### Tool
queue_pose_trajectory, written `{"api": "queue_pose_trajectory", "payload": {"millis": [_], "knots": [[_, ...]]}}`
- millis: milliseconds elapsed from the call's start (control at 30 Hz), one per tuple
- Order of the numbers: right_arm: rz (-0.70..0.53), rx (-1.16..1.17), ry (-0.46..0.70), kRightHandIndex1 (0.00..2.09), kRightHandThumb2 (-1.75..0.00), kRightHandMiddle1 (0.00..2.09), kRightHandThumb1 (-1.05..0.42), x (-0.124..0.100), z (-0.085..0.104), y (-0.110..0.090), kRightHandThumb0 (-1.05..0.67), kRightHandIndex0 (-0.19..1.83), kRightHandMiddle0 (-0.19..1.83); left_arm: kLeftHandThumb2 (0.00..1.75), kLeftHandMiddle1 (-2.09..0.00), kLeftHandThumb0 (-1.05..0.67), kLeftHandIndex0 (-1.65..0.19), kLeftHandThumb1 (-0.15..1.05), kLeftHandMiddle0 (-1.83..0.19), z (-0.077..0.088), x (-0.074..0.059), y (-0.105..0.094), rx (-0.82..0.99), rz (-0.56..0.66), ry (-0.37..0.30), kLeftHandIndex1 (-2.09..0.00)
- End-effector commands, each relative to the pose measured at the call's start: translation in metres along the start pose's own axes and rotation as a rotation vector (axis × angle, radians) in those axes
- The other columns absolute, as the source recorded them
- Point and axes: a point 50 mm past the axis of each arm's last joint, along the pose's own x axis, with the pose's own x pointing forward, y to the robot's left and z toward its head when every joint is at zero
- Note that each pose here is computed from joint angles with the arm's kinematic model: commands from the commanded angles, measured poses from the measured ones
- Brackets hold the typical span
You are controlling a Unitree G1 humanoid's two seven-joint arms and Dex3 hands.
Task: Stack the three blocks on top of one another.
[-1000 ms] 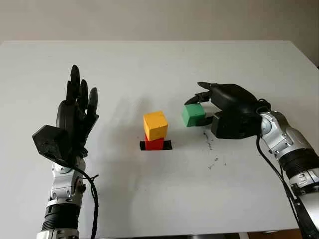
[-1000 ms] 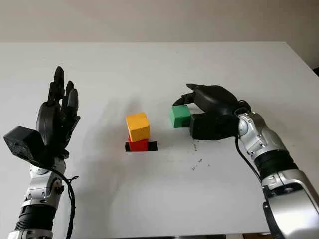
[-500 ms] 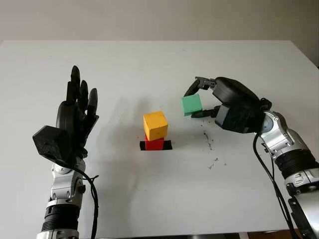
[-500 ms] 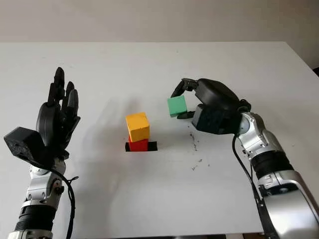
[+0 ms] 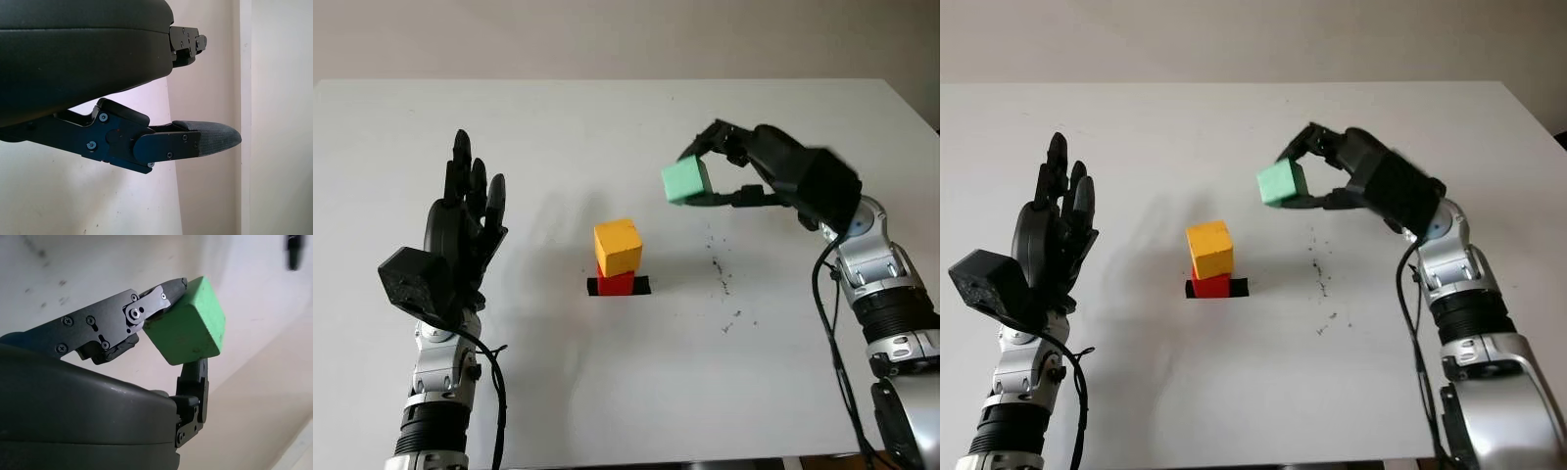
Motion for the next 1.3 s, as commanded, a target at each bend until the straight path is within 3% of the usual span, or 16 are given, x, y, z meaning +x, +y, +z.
{"api": "queue_pose_trajectory", "payload": {"millis": [0, 367, 600, 967, 1267], "knots": [[0.011, 0.062, -0.045, 0.04, -0.05, 1.64, -0.95, 0.002, 0.016, -0.004, -0.4, 0.23, 0.24, 0.45, -0.06, -0.73, 0.05, 1.05, 0.03, 0.002, -0.001, 0.001, 0.008, 0.003, -0.008, -0.06], [0.149, 0.364, -0.058, 0.02, -0.06, 1.74, -0.99, 0.002, 0.041, 0.012, -0.43, 0.18, 0.23, 0.45, -0.05, -0.73, 0.05, 1.05, 0.03, 0.001, -0.002, 0.0, 0.012, -0.001, -0.009, -0.06], [0.246, 0.549, -0.078, 0.05, -0.06, 1.8, -1.03, -0.004, 0.047, 0.028, -0.43, 0.21, 0.16, 0.45, -0.05, -0.75, 0.06, 1.05, 0.04, 0.001, -0.002, 0.0, 0.022, 0.004, -0.002, -0.05], [0.347, 0.615, -0.05, 0.05, -0.05, 1.78, -1.02, -0.001, 0.042, 0.056, -0.41, 0.21, 0.18, 0.45, -0.06, -0.75, 0.05, 1.05, 0.03, 0.0, -0.002, -0.001, 0.01, 0.004, -0.008, -0.06], [0.313, 0.471, -0.009, 0.04, -0.04, 1.74, -0.96, 0.004, 0.032, 0.069, -0.41, 0.2, 0.26, 0.44, -0.06, -0.76, 0.05, 1.05, 0.03, 0.0, -0.002, -0.001, 0.005, 0.006, -0.004, -0.06]]}}
